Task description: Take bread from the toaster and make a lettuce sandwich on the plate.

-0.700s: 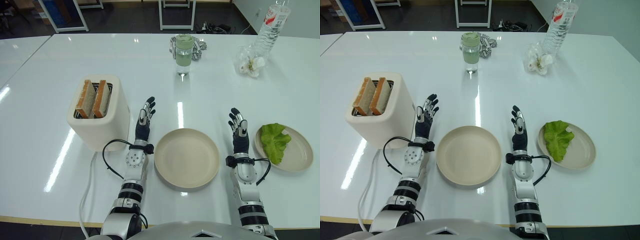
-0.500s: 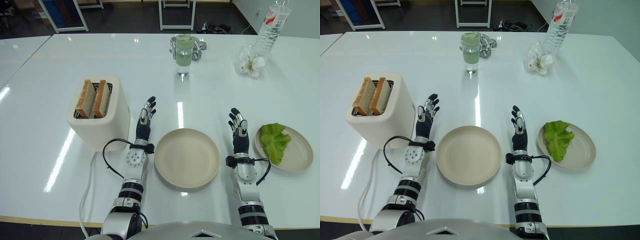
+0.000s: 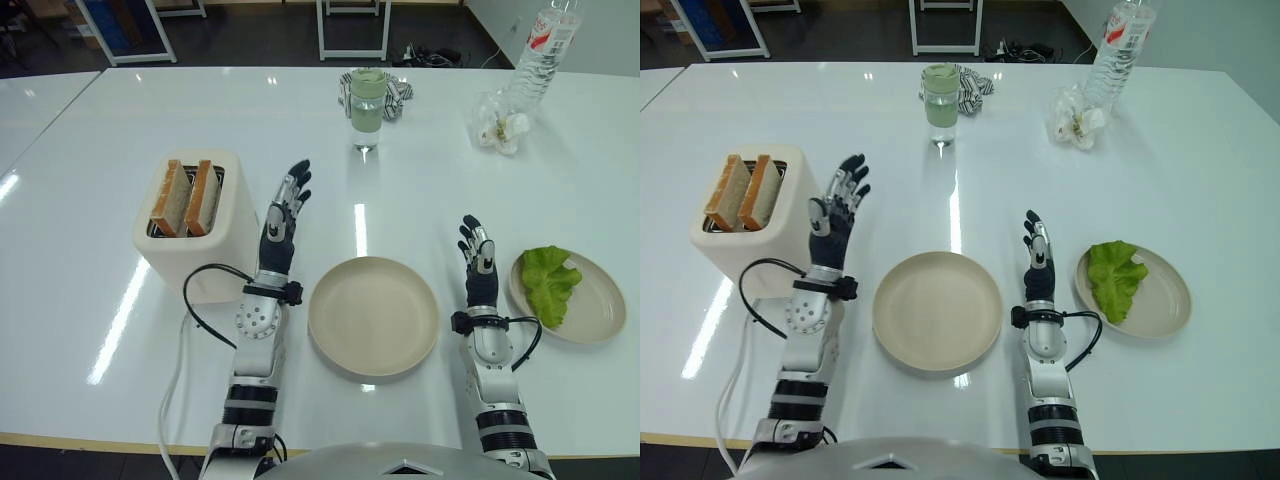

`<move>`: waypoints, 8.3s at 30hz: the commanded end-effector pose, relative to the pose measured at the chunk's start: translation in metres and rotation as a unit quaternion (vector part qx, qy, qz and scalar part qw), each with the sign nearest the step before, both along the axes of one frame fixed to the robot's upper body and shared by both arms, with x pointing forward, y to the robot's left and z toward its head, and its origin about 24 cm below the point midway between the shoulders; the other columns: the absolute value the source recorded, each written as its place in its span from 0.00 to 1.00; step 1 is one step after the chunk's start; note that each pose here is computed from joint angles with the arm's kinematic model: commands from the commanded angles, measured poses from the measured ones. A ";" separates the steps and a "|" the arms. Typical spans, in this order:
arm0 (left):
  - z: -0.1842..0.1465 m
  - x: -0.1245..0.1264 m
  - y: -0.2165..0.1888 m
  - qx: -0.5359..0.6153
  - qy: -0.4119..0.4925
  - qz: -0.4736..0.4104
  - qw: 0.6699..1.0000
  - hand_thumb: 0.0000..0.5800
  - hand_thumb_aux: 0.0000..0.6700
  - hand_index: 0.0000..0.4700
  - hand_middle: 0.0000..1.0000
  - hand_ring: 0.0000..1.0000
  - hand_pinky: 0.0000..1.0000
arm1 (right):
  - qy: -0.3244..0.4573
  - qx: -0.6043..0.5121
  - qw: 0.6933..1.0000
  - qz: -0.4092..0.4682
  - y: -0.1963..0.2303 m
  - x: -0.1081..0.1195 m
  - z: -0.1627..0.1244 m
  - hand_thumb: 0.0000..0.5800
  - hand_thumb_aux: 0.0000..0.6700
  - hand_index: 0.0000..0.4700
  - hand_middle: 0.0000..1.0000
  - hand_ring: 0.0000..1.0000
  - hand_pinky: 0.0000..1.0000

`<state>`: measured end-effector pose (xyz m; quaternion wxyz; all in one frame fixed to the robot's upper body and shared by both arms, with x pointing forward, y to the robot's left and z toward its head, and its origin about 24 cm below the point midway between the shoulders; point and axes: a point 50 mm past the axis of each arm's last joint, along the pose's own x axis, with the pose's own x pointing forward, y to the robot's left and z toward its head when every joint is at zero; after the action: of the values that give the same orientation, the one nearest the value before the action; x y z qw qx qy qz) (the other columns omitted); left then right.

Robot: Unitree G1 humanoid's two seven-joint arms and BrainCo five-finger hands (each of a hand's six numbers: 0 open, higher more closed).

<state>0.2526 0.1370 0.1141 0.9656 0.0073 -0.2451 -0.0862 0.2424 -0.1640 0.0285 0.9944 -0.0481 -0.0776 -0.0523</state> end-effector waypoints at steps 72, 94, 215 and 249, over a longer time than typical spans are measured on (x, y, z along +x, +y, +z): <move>0.045 -0.022 0.153 0.395 -0.077 0.450 0.797 1.00 1.00 1.00 0.00 0.00 0.00 | 0.040 0.009 0.999 -0.015 -0.007 -0.012 -0.007 0.00 0.00 0.00 0.00 0.00 0.00; 0.061 -0.040 0.017 0.185 -0.302 0.210 0.911 1.00 1.00 1.00 1.00 1.00 1.00 | 0.049 0.010 0.999 -0.013 -0.004 -0.009 -0.011 0.00 0.00 0.00 0.00 0.00 0.00; -0.067 -0.053 -0.030 0.141 0.111 0.003 0.984 0.00 0.00 0.00 0.00 0.00 0.00 | 0.170 -0.696 0.685 -0.133 -0.181 -0.012 0.002 1.00 1.00 1.00 0.00 0.00 0.00; -0.074 -0.055 -0.034 0.142 0.123 -0.006 0.982 0.00 0.00 0.00 0.00 0.00 0.00 | 0.208 -0.690 0.680 -0.136 -0.199 -0.009 -0.004 0.71 0.46 0.46 0.00 0.00 0.00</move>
<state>0.1984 0.1036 0.0413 0.9770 0.1298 -0.1160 -0.1230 0.2272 -0.3665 0.0265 0.6447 -0.7461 0.1275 -0.1070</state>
